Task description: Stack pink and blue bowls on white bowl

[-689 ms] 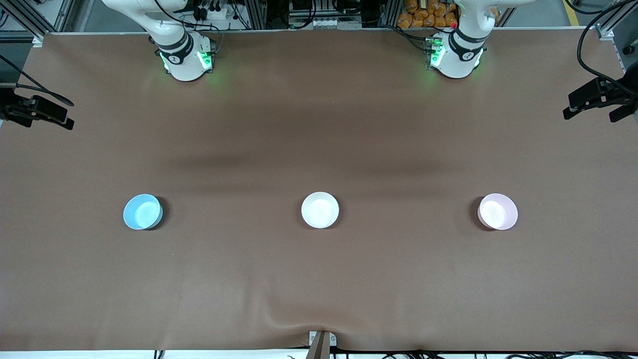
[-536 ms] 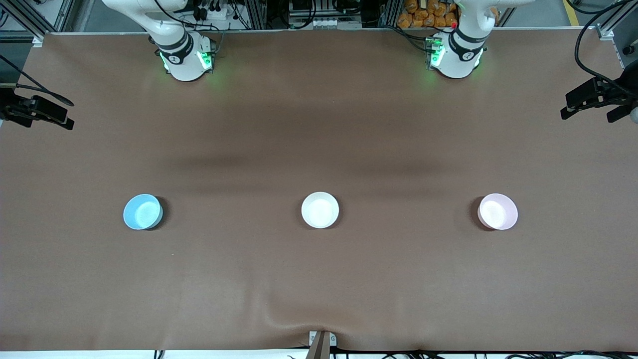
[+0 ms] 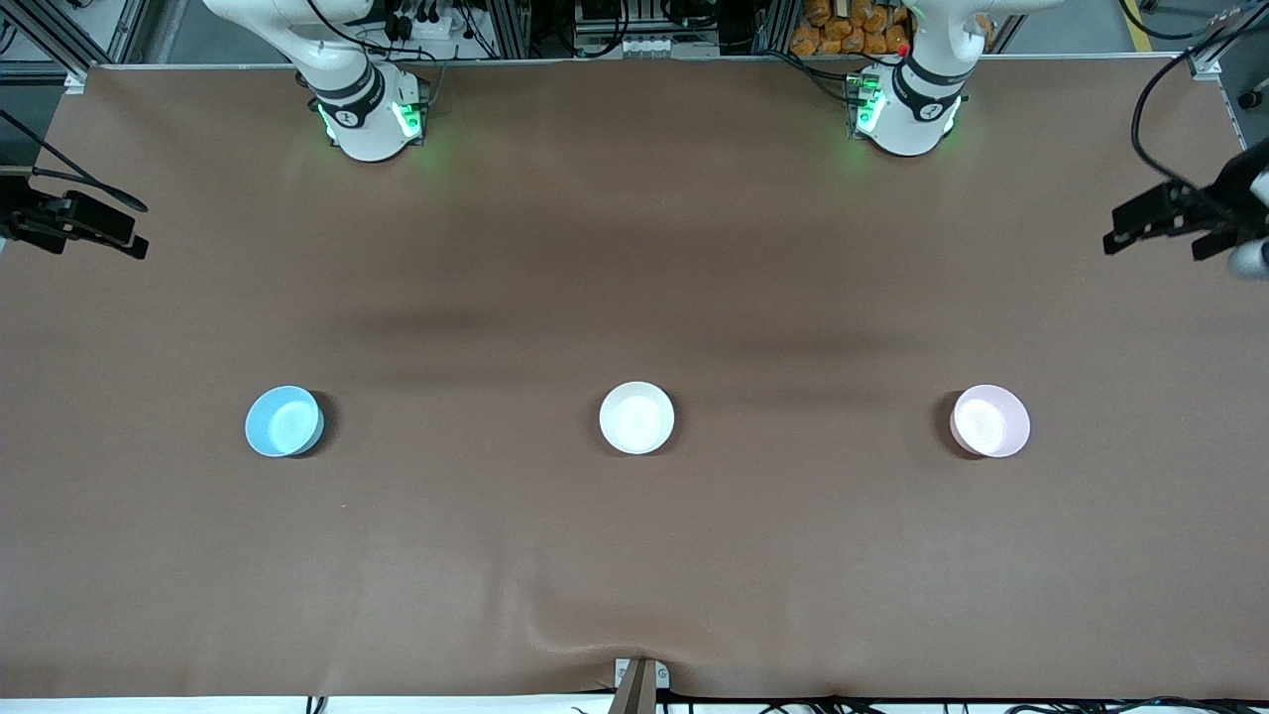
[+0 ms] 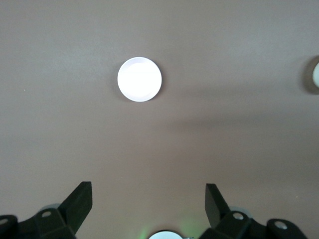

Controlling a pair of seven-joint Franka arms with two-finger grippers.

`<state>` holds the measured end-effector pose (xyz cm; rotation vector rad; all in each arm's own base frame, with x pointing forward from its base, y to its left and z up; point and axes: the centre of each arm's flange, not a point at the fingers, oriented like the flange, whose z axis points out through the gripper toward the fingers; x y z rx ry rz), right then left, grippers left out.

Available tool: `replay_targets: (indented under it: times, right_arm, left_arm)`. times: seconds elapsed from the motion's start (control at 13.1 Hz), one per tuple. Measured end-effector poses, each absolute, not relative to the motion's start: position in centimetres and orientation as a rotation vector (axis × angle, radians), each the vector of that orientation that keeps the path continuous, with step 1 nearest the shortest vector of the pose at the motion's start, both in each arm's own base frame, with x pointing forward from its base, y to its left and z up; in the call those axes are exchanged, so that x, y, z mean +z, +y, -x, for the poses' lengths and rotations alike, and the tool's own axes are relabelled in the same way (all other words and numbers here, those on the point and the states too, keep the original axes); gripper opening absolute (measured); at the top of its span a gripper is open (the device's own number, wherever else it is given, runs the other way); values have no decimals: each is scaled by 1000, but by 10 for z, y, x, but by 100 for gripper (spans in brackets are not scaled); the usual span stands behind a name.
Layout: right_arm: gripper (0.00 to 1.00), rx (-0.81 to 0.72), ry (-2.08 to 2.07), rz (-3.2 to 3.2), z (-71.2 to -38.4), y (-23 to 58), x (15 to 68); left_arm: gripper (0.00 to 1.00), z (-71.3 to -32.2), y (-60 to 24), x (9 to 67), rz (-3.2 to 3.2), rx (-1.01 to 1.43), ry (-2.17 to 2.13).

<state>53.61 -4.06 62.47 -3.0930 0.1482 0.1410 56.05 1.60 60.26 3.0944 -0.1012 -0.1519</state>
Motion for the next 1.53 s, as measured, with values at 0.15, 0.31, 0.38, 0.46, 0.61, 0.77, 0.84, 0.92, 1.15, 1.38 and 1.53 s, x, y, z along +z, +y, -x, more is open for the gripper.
replay_targets:
  times: [0.15, 0.31, 0.38, 0.46, 0.61, 0.77, 0.84, 0.92, 1.15, 1.38, 1.53]
  right_arm:
    - [100, 142, 149, 3092, -536, -41, 624]
    - [100, 144, 149, 3092, -537, -41, 623]
    - [100, 144, 149, 3092, -537, -41, 623]
    - [100, 144, 149, 3092, -537, -41, 623]
    - [100, 143, 149, 3091, -537, -41, 623]
    - [100, 143, 149, 3091, -537, -41, 623]
    - [100, 143, 149, 3091, -537, -41, 623]
    - [100, 143, 149, 3091, -537, -41, 623]
    - [100, 145, 149, 3090, -538, -41, 622]
    - [100, 148, 149, 3090, -538, -40, 621]
    - [100, 149, 149, 3090, -538, -40, 621]
  left_arm:
    - [100, -588, 44, 554, -3089, -181, -149]
    - [100, -617, 68, 491, -3088, -188, -183]
    - [100, -630, 74, 458, -3089, -177, -217]
    - [100, -640, 79, 427, -3089, -162, -267]
    - [100, -649, 89, 370, -3085, -138, -318]
    - [100, -649, 93, 332, -3083, -101, -330]
    - [100, -649, 93, 317, -3084, -86, -342]
    - [100, -649, 92, 302, -3084, -76, -365]
    - [91, -650, 88, 262, -3064, -84, -381]
    - [74, -651, 88, 241, -3046, -76, -400]
    - [67, -654, 90, 232, -3051, -39, -428]
